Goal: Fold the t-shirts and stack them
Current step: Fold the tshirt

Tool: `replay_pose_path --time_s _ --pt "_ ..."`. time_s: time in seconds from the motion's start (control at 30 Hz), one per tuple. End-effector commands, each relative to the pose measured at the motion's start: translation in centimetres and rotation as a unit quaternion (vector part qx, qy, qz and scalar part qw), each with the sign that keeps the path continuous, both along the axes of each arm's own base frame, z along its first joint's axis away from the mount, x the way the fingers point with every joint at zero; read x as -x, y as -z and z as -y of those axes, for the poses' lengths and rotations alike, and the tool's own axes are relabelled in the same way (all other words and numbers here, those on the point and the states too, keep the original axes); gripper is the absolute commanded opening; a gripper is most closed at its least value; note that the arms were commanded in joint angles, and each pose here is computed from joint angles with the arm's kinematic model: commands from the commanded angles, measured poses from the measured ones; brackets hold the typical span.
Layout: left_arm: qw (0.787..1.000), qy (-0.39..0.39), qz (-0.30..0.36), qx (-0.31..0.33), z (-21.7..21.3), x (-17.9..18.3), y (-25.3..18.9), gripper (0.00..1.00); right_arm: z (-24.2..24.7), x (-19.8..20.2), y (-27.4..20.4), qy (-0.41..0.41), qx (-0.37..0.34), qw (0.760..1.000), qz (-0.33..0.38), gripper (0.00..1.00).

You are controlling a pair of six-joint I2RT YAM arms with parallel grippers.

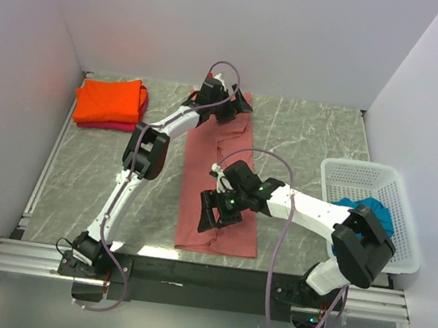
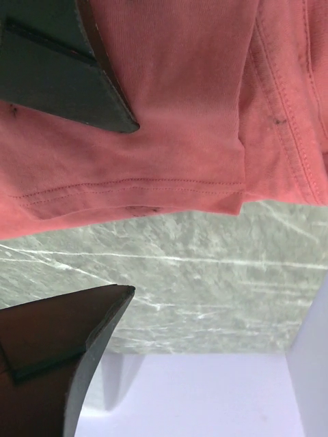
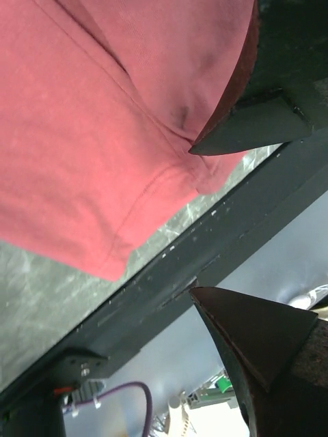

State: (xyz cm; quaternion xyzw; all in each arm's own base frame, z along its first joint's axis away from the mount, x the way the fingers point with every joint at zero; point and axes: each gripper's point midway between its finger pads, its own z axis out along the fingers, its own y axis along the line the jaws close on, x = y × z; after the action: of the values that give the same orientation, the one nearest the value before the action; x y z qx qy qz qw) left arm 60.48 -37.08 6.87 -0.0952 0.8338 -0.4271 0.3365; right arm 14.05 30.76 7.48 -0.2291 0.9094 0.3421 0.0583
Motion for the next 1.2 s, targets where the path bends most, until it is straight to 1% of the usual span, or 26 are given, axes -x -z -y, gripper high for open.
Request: replay_pose_path --time_s 0.0,0.1,0.17,0.23,0.3,0.33,0.37,0.4,0.43,0.47,0.5,0.53,0.57,0.6,0.63,0.7,0.73,0.77,0.8,0.9,0.97,1.0,1.03,1.07,1.13,1.17 --pt "0.997 0.041 0.051 0.032 2.8 0.2 -1.9 0.99 -0.7 -0.3 -2.6 -0.002 -0.032 0.999 0.023 0.84" --pt "0.995 0.055 0.058 0.054 3.5 0.4 -3.9 0.99 -0.1 -1.6 -4.1 0.034 -0.028 0.997 0.06 0.84" --pt "0.994 0.055 0.078 0.053 3.3 0.5 -6.9 0.99 0.8 -3.0 -4.7 0.071 -0.016 0.994 0.087 0.85" --pt "0.99 0.055 0.118 0.049 2.8 1.0 -11.9 0.99 1.6 -4.1 -5.7 0.104 -0.03 0.989 0.097 0.86" --pt "0.991 0.057 0.115 0.035 2.2 2.1 -14.1 0.99 2.1 -4.9 -6.7 0.132 -0.051 0.984 0.104 0.86" --pt "0.987 0.066 0.141 0.034 1.6 3.5 -18.5 0.99 3.1 -5.5 -6.2 0.152 -0.047 0.982 0.101 0.87" --pt "0.991 0.074 0.114 0.016 1.3 5.1 -17.5 0.99 3.6 -5.8 -6.3 0.165 -0.045 0.98 0.104 0.87" --pt "0.99 0.08 0.113 0.007 1.1 6.4 -18.2 0.99 4.5 -6.1 -6.2 0.185 -0.041 0.975 0.112 0.88" --pt "0.986 0.072 0.147 0.002 0.0 8.4 -22.6 0.99 5.2 -6.5 -6.1 0.199 -0.038 0.972 0.116 0.88" --pt "0.991 0.074 0.111 -0.026 -0.2 10.5 -19.6 0.99 6.0 -7.1 -6.2 0.217 -0.039 0.968 0.12 0.88" --pt "0.99 0.07 0.113 -0.042 -0.8 11.8 -19.7 0.99 6.8 -6.9 -6.0 0.229 -0.038 0.965 0.123 0.88" --pt "0.988 0.06 0.137 -0.049 -2.0 14.1 -23.0 0.99 7.4 -7.2 -5.8 0.242 -0.038 0.962 0.125 0.9" --pt "0.99 0.031 0.1 -0.09 -3.2 15.6 -19.4 0.99 8.2 -7.4 -5.6 0.254 -0.035 0.958 0.126 0.91" --pt "0.991 0.022 0.085 -0.1 -4.1 17.1 -18.7 0.99 8.9 -7.1 -5.3 0.262 -0.03 0.956 0.125 0.93" --pt "0.992 0.014 0.063 -0.106 -5.8 20.0 -17.2 0.99 9.5 -7.2 -5.0 0.27 -0.022 0.954 0.126 0.95" --pt "0.994 0.005 0.036 -0.108 -7.1 23.0 -15.6 0.99 10.8 -6.3 -4.0 0.27 0.004 0.956 0.118 0.98" --pt "0.994 0.003 0.003 -0.108 -8.4 25.8 -13.8 0.99 11.1 -5.9 -3.8 0.265 0.007 0.957 0.115 0.99" --pt "0.993 0.003 -0.019 -0.112 -8.8 27.5 -12.6 0.99 11.3 -5.3 -3.3 0.26 0.012 0.96 0.105 0.99" --pt "0.991 0.0 -0.045 -0.123 -9.6 29.3 -11.2 0.99 11.5 -4.6 -2.7 0.256 0.016 0.962 0.093 1.0" --pt "0.981 0.014 -0.119 -0.151 -12.3 37.1 -6.2 0.99 12.1 -2.9 -1.3 0.252 0.023 0.965 0.065 1.0" --pt "0.975 0.02 -0.145 -0.165 -12.9 40.5 -4.6 1.0 12.6 -2.0 -0.7 0.253 0.03 0.965 0.056 1.0" --pt "0.977 0.006 -0.154 -0.147 -13.5 41.7 -5.2 0.99 12.8 -1.4 -0.4 0.25 0.029 0.966 0.055 1.0" --pt "0.971 0.007 -0.179 -0.156 -14.5 43.6 -3.5 0.99 13.0 -1.0 -0.4 0.251 0.028 0.966 0.051 0.99" --pt "0.971 0.015 -0.187 -0.147 -14.4 44.9 -3.2 0.99 13.0 -0.7 -0.2 0.251 0.026 0.966 0.049 0.99" --pt "0.972 0.024 -0.209 -0.108 -14.5 47.2 -2.6 0.99 13.0 0.5 0.2 0.245 0.013 0.969 0.035 0.99" --pt "0.974 0.036 -0.207 -0.087 -14.0 47.7 -2.7 0.99 12.8 0.7 0.4 0.245 0.006 0.969 0.032 0.99"
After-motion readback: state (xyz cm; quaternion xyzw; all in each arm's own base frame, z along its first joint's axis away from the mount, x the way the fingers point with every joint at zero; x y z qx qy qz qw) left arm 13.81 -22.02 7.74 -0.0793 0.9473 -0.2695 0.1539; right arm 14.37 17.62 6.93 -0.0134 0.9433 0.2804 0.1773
